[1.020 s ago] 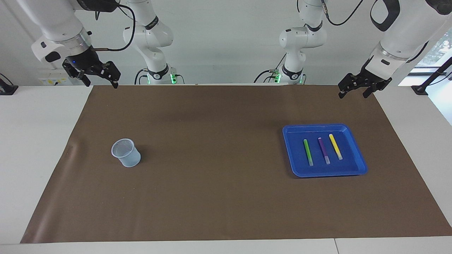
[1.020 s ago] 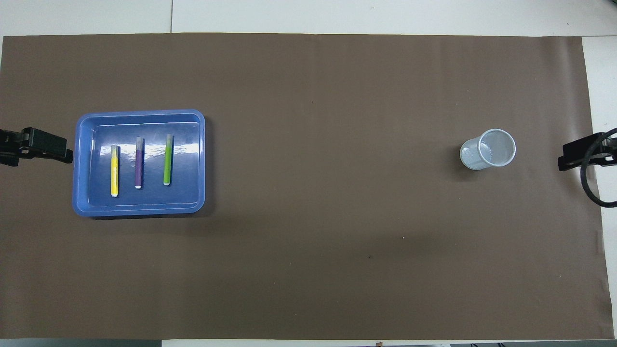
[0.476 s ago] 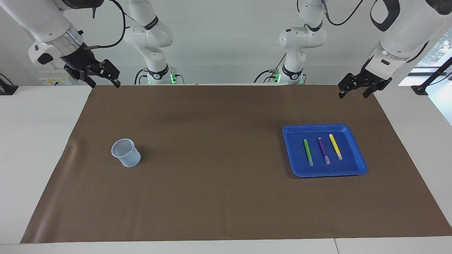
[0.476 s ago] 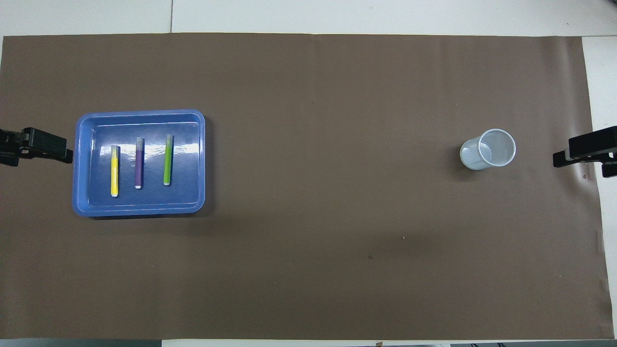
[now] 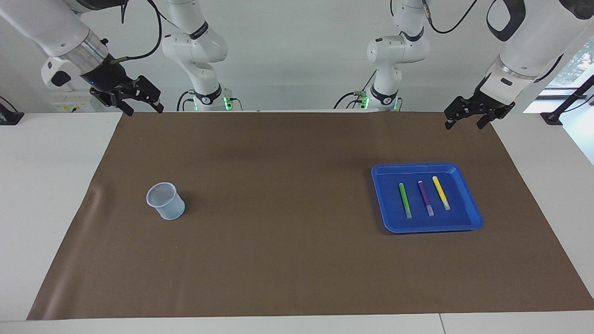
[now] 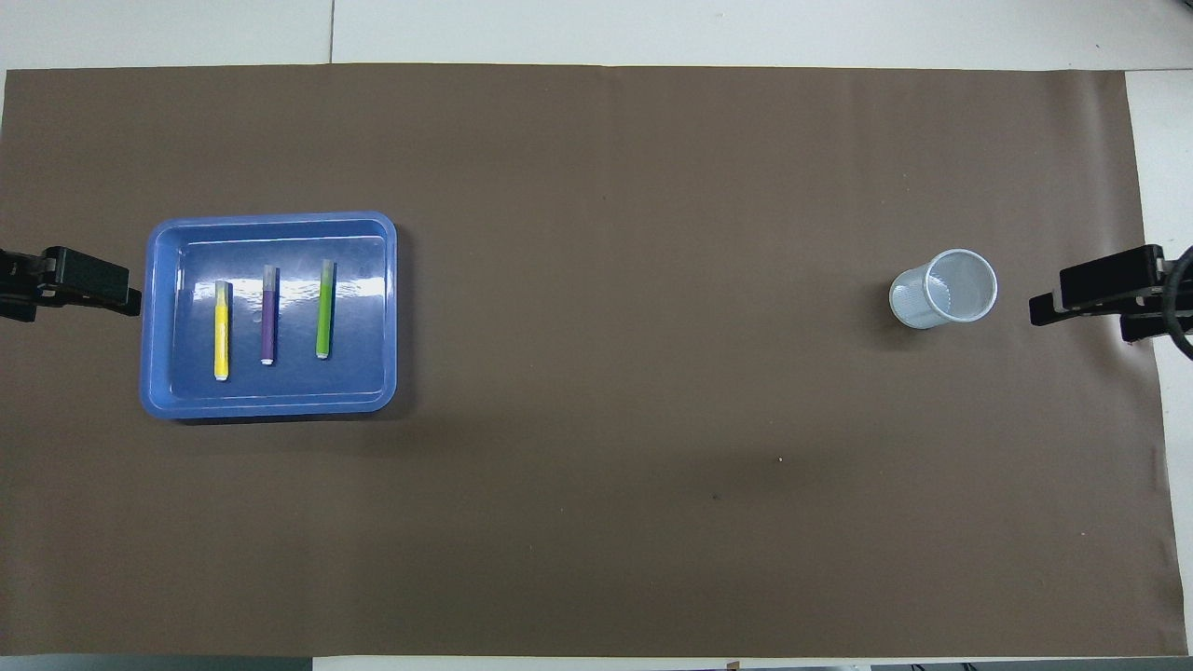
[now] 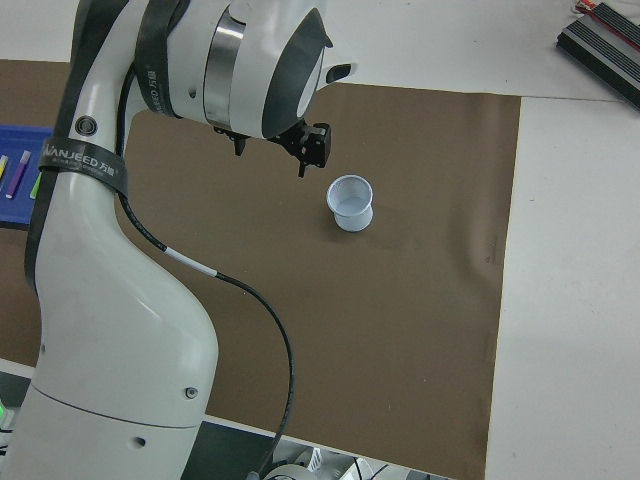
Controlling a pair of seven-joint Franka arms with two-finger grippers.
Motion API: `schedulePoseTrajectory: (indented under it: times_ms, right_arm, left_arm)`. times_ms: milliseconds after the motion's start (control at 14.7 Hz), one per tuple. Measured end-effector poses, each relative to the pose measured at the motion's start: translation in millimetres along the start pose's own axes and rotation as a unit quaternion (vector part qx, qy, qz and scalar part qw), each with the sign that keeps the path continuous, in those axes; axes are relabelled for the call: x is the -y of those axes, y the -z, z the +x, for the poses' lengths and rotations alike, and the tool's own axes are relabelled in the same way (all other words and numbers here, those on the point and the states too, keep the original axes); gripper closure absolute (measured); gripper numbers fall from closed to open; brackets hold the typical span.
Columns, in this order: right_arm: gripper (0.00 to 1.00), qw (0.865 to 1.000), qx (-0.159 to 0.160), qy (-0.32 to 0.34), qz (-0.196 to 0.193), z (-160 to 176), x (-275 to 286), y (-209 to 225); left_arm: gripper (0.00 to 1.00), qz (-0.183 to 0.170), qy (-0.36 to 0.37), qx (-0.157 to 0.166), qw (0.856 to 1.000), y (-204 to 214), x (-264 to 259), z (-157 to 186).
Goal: Transfer and insert pens with both arms
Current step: 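Reach the left gripper into the blue tray while the right gripper advances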
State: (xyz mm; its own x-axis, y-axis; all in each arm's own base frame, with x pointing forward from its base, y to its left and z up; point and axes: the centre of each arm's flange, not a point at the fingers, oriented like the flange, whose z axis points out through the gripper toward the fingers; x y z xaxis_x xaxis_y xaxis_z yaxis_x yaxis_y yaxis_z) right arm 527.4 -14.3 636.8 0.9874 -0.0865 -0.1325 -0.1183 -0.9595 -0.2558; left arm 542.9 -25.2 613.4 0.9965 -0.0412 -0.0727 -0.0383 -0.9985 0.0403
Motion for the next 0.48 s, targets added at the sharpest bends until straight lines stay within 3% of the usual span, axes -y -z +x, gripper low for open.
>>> schedulePoseTrajectory:
  times_ms: [204,476]
  right_arm:
    - [0.0,1.0,0.015,0.016,0.003,-3,17,-15]
    - [0.0,0.996,-0.008,0.01,0.09,-1,26,-33]
  left_arm:
    - [0.0,0.0,0.0,0.0,1.0,0,0,0]
    - [0.0,0.0,-0.004,0.0,1.0,0,-4,0]
